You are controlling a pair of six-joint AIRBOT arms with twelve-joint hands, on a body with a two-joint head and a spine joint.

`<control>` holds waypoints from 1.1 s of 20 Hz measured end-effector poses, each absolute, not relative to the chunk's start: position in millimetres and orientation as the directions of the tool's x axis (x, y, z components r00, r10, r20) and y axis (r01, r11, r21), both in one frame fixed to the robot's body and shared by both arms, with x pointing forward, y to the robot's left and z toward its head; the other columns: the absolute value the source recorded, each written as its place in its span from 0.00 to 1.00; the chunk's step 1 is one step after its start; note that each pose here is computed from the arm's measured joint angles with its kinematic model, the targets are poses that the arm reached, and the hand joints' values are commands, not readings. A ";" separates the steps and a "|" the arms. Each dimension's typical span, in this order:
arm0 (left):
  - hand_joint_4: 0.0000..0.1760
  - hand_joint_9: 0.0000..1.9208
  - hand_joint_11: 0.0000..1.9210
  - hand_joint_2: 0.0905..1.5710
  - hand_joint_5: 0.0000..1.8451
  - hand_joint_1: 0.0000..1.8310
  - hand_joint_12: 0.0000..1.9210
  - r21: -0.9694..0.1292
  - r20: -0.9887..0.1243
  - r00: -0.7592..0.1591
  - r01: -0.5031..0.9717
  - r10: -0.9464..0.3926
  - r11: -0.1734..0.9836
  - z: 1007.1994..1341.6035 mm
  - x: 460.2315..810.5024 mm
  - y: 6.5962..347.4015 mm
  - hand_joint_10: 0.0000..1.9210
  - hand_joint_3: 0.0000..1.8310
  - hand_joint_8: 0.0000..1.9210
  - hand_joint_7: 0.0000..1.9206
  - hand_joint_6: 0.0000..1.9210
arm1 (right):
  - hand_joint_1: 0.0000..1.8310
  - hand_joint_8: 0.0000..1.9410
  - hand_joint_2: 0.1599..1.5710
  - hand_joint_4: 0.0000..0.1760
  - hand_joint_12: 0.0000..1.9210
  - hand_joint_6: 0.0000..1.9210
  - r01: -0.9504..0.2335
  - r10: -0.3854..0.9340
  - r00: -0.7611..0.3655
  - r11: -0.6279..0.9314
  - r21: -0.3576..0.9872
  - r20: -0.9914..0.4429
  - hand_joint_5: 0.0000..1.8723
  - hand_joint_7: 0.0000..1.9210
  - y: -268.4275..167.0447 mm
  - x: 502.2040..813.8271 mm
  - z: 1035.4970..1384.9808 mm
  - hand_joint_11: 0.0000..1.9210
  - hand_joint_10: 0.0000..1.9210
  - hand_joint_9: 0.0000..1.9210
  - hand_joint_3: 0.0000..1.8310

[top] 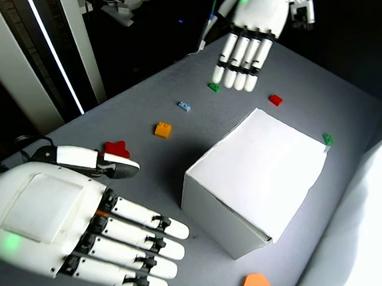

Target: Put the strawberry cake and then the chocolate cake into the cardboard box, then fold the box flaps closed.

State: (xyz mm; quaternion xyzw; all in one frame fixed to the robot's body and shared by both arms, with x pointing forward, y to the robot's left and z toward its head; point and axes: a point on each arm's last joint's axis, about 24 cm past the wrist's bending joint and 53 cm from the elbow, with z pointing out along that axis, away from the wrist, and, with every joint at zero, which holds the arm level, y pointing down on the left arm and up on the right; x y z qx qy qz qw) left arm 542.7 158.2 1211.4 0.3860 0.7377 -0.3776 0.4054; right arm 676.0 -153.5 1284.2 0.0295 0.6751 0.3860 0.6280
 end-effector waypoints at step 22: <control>0.00 0.60 0.59 0.94 0.59 0.27 1.00 -0.335 -0.878 -0.446 0.831 0.173 0.445 1223.8 521.5 178.9 1.00 0.00 1.00 0.61 1.00 | 0.05 0.87 0.94 0.00 1.00 0.84 -0.635 0.341 -0.151 0.686 0.355 -0.928 0.57 0.67 -114.9 644.6 1280.4 0.64 0.99 0.67 0.00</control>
